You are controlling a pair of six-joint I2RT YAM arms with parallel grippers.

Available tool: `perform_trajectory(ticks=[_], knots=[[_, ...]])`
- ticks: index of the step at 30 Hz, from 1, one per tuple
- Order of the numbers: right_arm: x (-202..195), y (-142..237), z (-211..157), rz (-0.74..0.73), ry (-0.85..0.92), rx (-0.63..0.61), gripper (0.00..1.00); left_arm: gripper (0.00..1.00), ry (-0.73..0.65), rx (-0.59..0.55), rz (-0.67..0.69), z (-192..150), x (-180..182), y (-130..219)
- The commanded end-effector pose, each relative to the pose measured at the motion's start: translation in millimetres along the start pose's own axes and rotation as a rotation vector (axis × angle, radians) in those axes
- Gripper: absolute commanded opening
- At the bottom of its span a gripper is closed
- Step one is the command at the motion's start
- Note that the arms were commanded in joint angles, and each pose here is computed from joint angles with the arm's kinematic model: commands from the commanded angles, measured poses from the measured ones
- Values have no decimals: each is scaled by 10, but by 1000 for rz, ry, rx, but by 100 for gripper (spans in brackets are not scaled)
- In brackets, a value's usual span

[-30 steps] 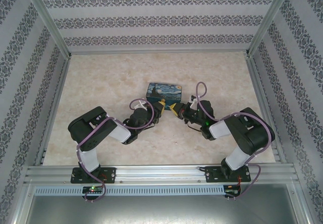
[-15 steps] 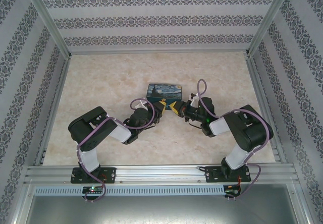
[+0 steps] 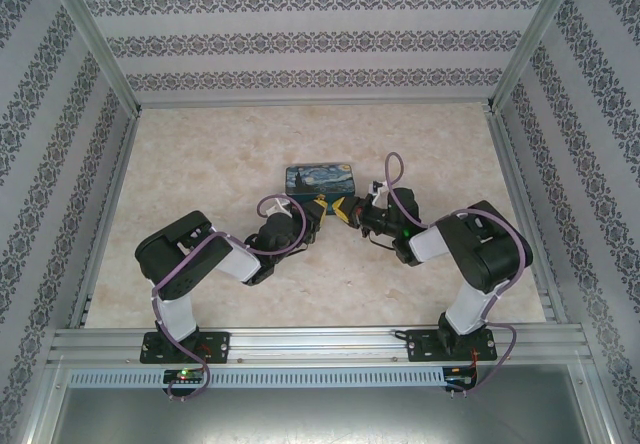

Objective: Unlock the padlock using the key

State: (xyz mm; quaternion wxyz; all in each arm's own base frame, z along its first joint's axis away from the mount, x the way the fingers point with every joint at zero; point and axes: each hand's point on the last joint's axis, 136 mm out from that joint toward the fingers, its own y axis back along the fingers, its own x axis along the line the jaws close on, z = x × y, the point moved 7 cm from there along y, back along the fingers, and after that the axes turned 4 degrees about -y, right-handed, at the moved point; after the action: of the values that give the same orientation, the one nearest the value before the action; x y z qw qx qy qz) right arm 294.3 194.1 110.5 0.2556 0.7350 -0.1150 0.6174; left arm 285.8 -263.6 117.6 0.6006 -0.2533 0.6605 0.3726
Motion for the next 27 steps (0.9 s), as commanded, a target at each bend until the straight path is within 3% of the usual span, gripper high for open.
perform_trajectory(ticks=[1,3,11,14,18,27], knots=[[163,-90,76,56,47,-16,0,0,3,252,-111,-461,-233,35],[182,-79,70,60,55,-14,1,0,-1,225,-94,-430,-182,41],[104,65,34,29,75,-16,42,0,-29,85,-45,-252,91,56],[1,149,-8,-4,77,-6,52,0,-35,64,-31,-218,164,35],[-166,260,-61,-53,68,9,57,0,-49,54,-24,-198,193,14],[-480,487,-216,-140,63,44,58,0,-77,60,-15,-168,163,-20]])
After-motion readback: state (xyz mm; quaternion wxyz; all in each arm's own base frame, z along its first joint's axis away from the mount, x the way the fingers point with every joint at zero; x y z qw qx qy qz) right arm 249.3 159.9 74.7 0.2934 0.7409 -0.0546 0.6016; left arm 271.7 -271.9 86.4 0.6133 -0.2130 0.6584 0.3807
